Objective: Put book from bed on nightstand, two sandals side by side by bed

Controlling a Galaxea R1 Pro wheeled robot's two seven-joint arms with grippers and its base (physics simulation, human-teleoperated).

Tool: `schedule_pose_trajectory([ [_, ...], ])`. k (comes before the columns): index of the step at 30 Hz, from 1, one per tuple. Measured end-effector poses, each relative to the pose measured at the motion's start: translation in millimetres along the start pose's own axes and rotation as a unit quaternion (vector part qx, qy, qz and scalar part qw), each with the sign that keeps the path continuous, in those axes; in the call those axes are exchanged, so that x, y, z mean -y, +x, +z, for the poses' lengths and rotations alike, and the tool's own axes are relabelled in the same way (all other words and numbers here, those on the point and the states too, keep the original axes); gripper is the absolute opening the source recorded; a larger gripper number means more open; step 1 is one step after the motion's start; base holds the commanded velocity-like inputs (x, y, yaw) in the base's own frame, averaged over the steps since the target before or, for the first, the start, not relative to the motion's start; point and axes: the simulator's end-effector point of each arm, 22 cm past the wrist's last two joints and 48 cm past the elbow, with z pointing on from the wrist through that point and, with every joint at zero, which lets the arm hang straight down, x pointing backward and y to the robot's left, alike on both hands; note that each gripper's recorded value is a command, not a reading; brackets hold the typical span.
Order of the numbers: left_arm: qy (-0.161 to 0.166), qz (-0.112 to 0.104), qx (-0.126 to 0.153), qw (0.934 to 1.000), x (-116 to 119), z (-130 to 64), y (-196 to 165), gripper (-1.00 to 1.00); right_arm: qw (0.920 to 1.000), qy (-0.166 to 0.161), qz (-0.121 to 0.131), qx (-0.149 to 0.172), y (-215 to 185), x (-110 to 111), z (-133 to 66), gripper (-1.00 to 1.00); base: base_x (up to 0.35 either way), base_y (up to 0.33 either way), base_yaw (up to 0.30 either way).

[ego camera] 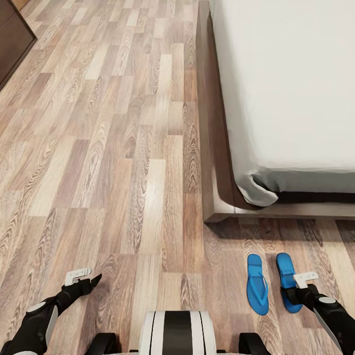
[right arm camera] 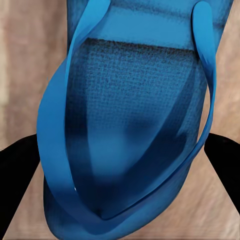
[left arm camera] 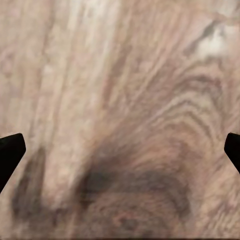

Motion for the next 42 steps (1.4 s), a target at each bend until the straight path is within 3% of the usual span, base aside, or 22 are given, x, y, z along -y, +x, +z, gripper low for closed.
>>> schedule_pose_trajectory([
  [42,-0.005,-0.002,-0.022,0.9997,-5.3,9.2,22.9,1.0,0.9998,-0.004,-0.004,-0.022,20.3,-6.3,11.9,-1.0,0.0,0.0,0.0],
])
